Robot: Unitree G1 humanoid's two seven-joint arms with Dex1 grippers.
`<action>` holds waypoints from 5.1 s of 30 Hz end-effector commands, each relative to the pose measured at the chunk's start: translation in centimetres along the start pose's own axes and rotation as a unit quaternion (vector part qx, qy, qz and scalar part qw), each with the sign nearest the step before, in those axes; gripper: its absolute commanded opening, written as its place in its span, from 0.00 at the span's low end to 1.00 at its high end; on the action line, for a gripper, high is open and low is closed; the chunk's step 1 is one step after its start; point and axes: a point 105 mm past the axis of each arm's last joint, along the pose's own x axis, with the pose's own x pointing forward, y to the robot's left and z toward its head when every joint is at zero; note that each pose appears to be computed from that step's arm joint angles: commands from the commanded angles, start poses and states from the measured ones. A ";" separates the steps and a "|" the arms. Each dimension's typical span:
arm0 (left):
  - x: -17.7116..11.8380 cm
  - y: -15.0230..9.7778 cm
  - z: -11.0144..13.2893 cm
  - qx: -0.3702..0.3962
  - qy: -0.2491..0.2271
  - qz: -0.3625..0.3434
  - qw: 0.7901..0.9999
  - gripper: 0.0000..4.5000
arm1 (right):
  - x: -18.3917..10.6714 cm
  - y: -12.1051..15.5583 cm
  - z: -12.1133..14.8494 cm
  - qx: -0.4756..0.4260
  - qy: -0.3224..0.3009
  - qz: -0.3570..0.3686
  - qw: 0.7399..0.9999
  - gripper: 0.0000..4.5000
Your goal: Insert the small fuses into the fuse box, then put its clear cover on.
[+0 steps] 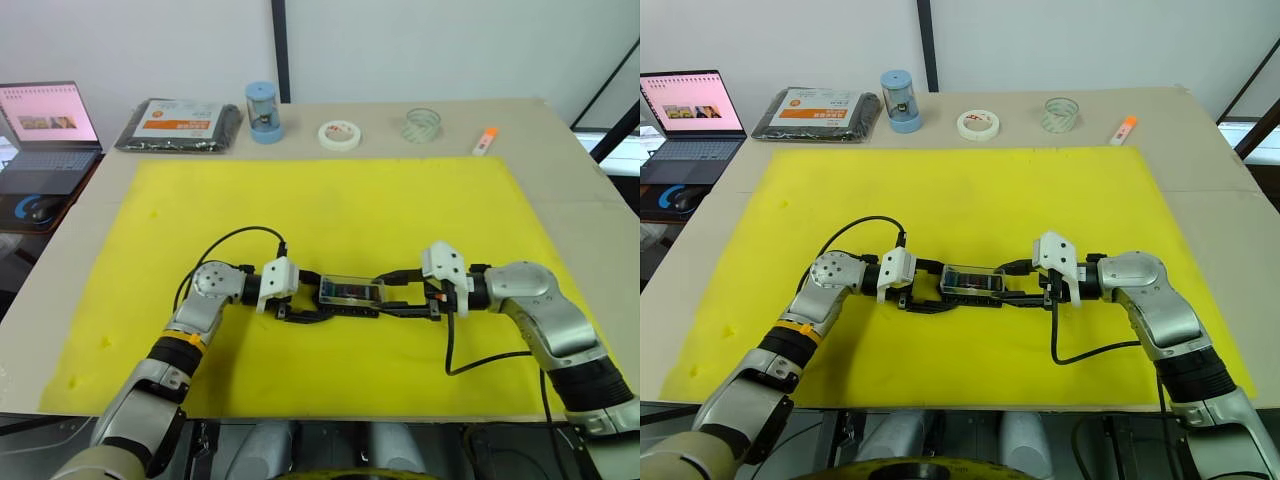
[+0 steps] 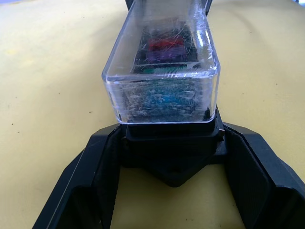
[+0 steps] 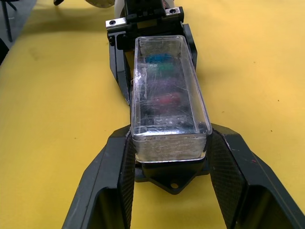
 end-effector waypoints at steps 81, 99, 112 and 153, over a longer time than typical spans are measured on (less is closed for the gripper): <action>-0.6 -0.2 -1.1 -0.005 0.019 0.017 1.000 0.61 | -6.4 -2.6 3.5 -0.012 0.038 -0.102 0.994 0.91; -0.5 0.0 -1.1 -0.003 0.022 0.015 1.000 0.61 | 0.9 0.8 7.6 -0.047 -0.014 -0.035 0.998 0.01; -0.8 -0.2 -1.2 -0.006 0.026 0.014 1.000 0.61 | 1.8 1.0 3.0 -0.018 0.078 -0.020 0.997 0.01; -15.2 5.3 2.2 0.010 0.117 0.291 0.949 1.00 | -11.2 -3.5 2.0 -0.068 0.058 -0.216 0.972 0.37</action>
